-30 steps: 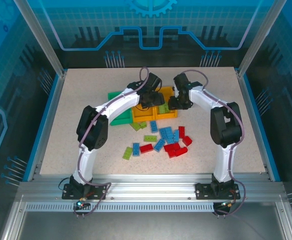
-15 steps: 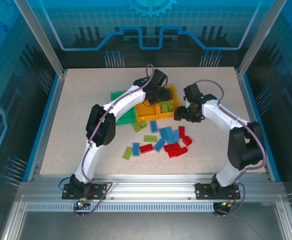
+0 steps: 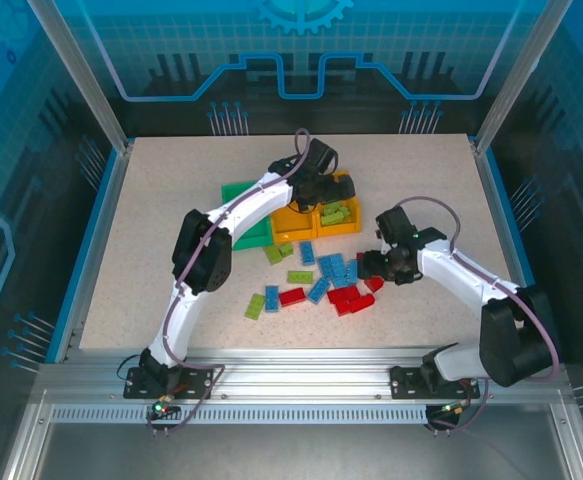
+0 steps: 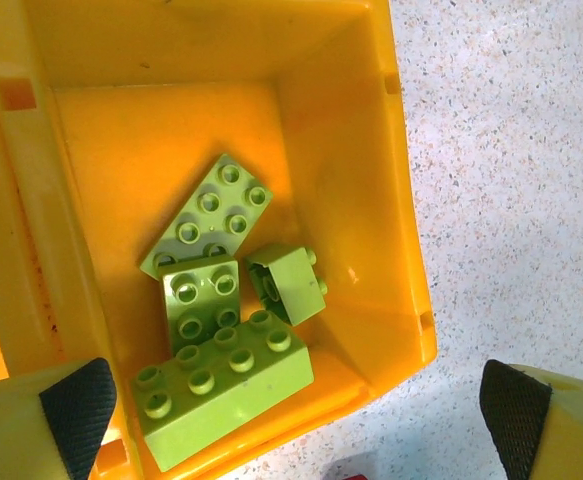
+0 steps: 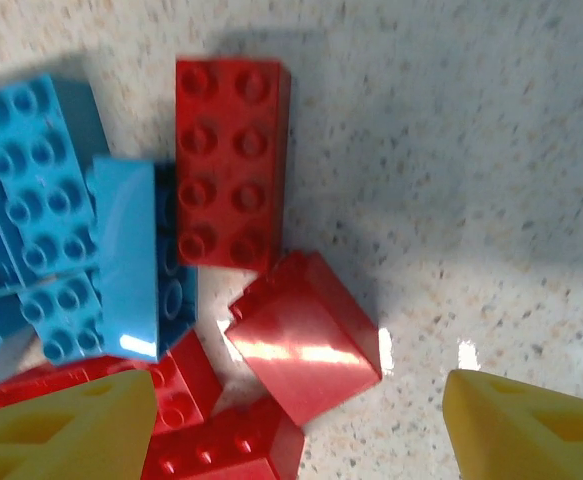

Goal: Sort the legos into containers by color

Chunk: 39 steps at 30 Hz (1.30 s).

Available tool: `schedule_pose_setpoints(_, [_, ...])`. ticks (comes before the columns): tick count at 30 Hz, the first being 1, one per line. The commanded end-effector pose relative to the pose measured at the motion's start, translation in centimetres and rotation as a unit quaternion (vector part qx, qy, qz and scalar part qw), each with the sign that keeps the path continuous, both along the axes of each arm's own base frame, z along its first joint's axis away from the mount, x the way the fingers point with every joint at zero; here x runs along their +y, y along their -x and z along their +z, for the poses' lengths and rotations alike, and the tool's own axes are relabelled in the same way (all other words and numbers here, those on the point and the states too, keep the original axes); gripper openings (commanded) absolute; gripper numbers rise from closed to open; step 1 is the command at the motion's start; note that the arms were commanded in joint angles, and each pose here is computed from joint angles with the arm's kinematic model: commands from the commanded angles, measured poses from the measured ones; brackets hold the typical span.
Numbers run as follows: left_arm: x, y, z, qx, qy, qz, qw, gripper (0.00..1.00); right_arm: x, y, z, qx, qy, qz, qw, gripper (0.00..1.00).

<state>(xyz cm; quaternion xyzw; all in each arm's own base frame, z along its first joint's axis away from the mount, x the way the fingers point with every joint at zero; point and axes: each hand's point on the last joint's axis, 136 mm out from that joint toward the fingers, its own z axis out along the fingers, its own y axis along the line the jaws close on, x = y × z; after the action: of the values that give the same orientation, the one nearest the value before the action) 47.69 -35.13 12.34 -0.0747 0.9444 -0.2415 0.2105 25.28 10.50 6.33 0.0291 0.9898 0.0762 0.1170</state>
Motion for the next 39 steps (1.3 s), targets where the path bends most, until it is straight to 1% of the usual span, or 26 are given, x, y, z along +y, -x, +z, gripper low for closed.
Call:
schedule_pose_setpoints(1, [-0.4, 1.9, 0.9, 0.013, 0.011, -0.01, 1.0, 0.99, 0.4, 1.3, -0.5, 0.008, 0.005, 0.014, 1.0, 0.75])
schedule_pose_setpoints(7, [0.9, 3.5, 3.6, -0.009, 0.014, -0.015, 1.0, 0.99, 0.1, 0.8, -1.3, 0.01, 0.048, 0.037, 0.998, 0.71])
schedule_pose_setpoints(14, [3.4, 6.7, 4.6, -0.02, 0.015, -0.016, 1.0, 0.99, -0.4, -0.4, -2.5, 0.025, 0.086, 0.059, 0.994, 0.68])
schedule_pose_setpoints(17, [4.4, 7.9, 4.8, -0.022, 0.015, -0.011, 1.0, 0.99, -0.3, -0.2, -3.3, 0.041, 0.085, 0.061, 0.994, 0.66])
schedule_pose_setpoints(18, [4.8, 8.3, 4.8, -0.023, 0.013, -0.01, 1.0, 0.99, 0.2, -1.1, -2.7, 0.03, 0.078, 0.06, 0.995, 0.65])
schedule_pose_setpoints(22, [6.0, 9.5, 5.1, -0.026, 0.006, -0.006, 1.0, 0.99, 0.6, -1.5, -3.1, 0.038, 0.075, 0.064, 0.994, 0.62])
schedule_pose_setpoints(25, [7.0, 10.2, 5.3, -0.03, -0.001, -0.002, 1.0, 0.99, 0.5, -1.7, -3.6, 0.051, 0.084, 0.061, 0.993, 0.56])
schedule_pose_setpoints(29, [8.2, 10.6, 5.3, -0.029, -0.007, 0.007, 1.0, 0.99, 0.2, -1.6, -4.1, 0.064, 0.097, 0.056, 0.992, 0.45])
schedule_pose_setpoints(34, [9.5, 11.2, 5.2, -0.028, -0.011, 0.017, 0.999, 0.99, -0.6, -0.8, -3.9, 0.067, 0.106, 0.049, 0.991, 0.42])
schedule_pose_setpoints(39, [10.3, 11.7, 4.7, -0.023, -0.014, 0.024, 0.999, 0.99, -1.2, -0.5, -2.9, 0.053, 0.101, 0.027, 0.993, 0.32])
